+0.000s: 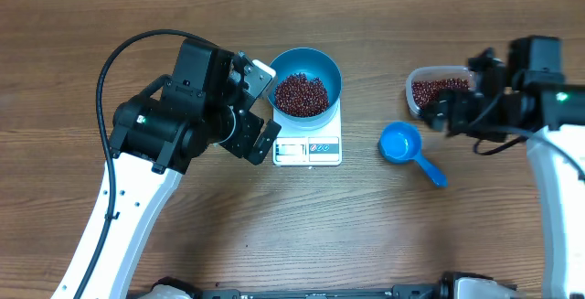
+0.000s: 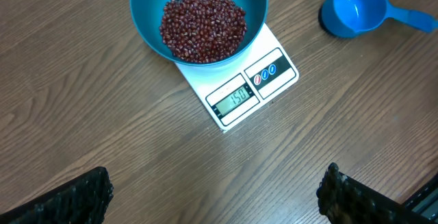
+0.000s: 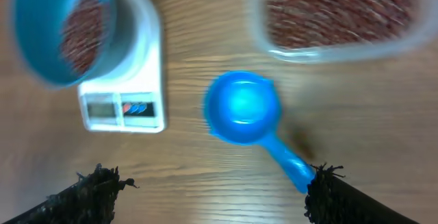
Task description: Scoop item into bowl and weigh 150g on scale
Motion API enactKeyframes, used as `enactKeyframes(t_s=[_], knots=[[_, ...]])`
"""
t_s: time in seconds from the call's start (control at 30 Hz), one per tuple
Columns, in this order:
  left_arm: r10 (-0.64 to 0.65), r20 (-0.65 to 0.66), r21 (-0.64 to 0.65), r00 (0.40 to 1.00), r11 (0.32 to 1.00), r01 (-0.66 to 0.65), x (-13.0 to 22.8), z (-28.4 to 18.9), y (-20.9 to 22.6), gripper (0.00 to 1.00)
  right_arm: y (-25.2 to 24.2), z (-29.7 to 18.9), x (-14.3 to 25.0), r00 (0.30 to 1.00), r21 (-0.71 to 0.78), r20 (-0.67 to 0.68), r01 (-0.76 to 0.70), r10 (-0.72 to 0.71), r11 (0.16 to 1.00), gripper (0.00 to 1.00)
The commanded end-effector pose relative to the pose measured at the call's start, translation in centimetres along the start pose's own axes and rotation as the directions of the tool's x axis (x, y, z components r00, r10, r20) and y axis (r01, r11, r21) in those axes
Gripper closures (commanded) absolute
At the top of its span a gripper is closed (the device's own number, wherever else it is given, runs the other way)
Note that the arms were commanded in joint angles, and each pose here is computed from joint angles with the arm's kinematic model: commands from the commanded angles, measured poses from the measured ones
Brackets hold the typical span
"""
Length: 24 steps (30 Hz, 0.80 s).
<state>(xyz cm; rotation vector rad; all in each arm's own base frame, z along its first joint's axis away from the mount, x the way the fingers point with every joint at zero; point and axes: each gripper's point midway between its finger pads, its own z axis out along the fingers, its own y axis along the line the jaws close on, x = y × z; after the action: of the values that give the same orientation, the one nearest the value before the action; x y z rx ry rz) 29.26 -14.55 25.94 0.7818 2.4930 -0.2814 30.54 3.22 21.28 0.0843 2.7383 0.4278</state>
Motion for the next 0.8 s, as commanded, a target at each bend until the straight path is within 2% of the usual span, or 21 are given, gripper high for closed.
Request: enactKeyframes(t_s=[0.0, 0.07, 0.23, 0.57, 0.63, 0.77], knots=[[0.013, 0.000, 0.007, 1.000, 1.000, -0.013, -0.1, 0.0, -0.1, 0.01, 5.5, -2.0, 0.7, 0.965, -0.096, 0.065, 0.261, -0.256, 0.961, 0.11], [0.013, 0.000, 0.008, 1.000, 1.000, -0.013, -0.1, 0.0, -0.1, 0.01, 7.7, -1.9, 2.0, 0.935, -0.129, 0.046, 0.354, -0.351, 0.926, 0.11], [0.013, 0.000, 0.007, 1.000, 1.000, -0.013, -0.1, 0.0, -0.1, 0.00, 10.2, -1.4, 4.0, 0.902, -0.175, 0.004, 0.426, -0.432, 0.888, 0.10], [0.013, 0.000, 0.007, 1.000, 1.000, -0.013, -0.1, 0.0, -0.1, 0.00, 10.6, -1.3, 4.2, 0.897, -0.181, 0.005, 0.436, -0.443, 0.881, 0.10], [0.013, 0.000, 0.007, 1.000, 1.000, -0.013, -0.1, 0.0, -0.1, 0.00, 10.6, -1.3, 4.2, 0.896, -0.181, 0.005, 0.437, -0.443, 0.881, 0.00], [0.013, 0.000, 0.007, 1.000, 1.000, -0.013, -0.1, 0.0, -0.1, 0.00, 10.6, -1.3, 4.2, 0.896, -0.181, 0.006, 0.437, -0.443, 0.881, 0.00]])
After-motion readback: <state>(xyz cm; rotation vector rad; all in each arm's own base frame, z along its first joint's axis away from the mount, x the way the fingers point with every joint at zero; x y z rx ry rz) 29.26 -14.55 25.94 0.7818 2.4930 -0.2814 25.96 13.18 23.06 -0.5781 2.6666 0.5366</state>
